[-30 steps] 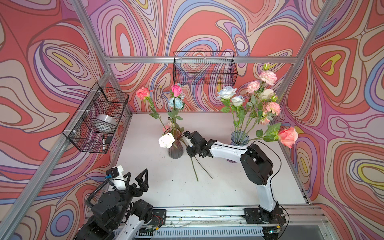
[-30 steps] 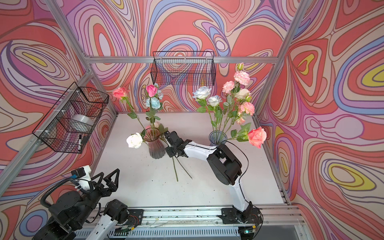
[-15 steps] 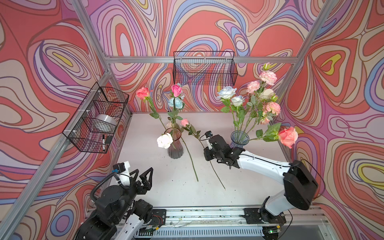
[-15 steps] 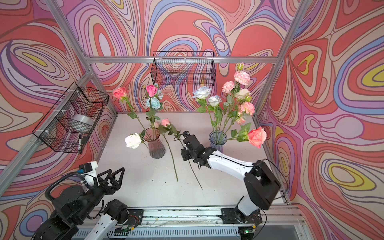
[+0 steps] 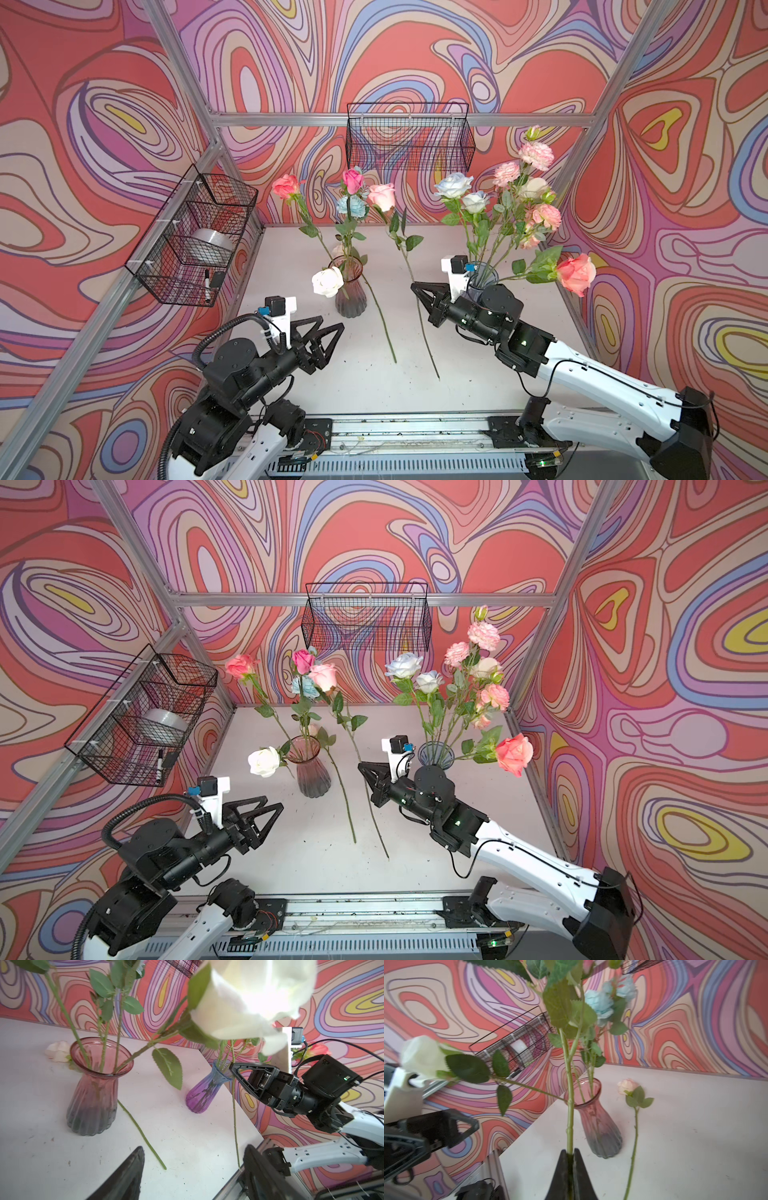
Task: Arrange the flowers into the vase
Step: 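Lift the pink rose upright with the right gripper while the left gripper approaches, then close the left gripper on the pink rose stem held by the right gripper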
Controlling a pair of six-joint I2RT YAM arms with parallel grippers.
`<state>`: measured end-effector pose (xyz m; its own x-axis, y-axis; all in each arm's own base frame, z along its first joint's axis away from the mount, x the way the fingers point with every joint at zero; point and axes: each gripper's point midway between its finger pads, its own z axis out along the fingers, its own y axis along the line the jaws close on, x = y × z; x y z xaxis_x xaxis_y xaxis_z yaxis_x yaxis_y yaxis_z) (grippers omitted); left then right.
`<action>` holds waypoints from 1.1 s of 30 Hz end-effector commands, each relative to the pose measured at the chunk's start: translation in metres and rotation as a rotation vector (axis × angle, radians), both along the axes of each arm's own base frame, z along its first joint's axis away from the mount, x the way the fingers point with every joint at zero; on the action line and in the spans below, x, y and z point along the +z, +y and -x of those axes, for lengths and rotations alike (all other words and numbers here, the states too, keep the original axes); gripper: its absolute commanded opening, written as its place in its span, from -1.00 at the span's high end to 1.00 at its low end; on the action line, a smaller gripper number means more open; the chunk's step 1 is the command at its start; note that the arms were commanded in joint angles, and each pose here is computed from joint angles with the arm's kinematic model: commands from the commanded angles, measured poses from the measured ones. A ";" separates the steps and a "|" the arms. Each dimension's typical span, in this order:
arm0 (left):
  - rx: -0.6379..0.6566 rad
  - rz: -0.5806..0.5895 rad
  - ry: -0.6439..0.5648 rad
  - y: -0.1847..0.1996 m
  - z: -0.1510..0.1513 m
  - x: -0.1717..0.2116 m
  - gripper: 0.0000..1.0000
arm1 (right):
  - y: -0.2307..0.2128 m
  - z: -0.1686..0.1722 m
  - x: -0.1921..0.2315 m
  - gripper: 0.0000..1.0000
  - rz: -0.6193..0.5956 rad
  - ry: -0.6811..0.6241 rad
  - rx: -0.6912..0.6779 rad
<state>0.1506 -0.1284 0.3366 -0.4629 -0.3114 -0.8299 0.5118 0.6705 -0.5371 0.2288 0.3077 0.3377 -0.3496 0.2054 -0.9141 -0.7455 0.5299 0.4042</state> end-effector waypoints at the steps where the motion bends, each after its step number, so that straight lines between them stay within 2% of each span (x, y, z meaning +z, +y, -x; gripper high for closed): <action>1: -0.105 0.075 -0.134 -0.011 0.017 0.044 -0.48 | 0.016 0.026 0.029 1.00 -0.051 -0.100 0.100; 9: -0.132 0.056 -0.186 -0.014 0.019 0.053 -0.51 | 0.037 0.073 0.057 1.00 -0.118 -0.209 0.253; 14: -0.157 0.044 -0.239 -0.016 0.023 0.067 -0.56 | 0.057 0.098 0.067 1.00 -0.113 -0.242 0.347; 20: -0.186 0.057 -0.261 -0.022 0.021 0.075 -0.47 | 0.100 0.122 0.052 1.00 -0.058 -0.228 0.456; 25: -0.189 0.066 -0.265 -0.022 0.023 0.074 -0.39 | 0.120 0.136 0.043 1.00 -0.053 -0.204 0.518; 28: -0.184 0.067 -0.270 -0.021 0.024 0.073 -0.16 | 0.128 0.138 0.036 1.00 -0.049 -0.184 0.536; 33: -0.166 0.048 -0.249 -0.017 0.024 0.067 0.59 | 0.128 0.137 0.039 1.00 -0.056 -0.195 0.524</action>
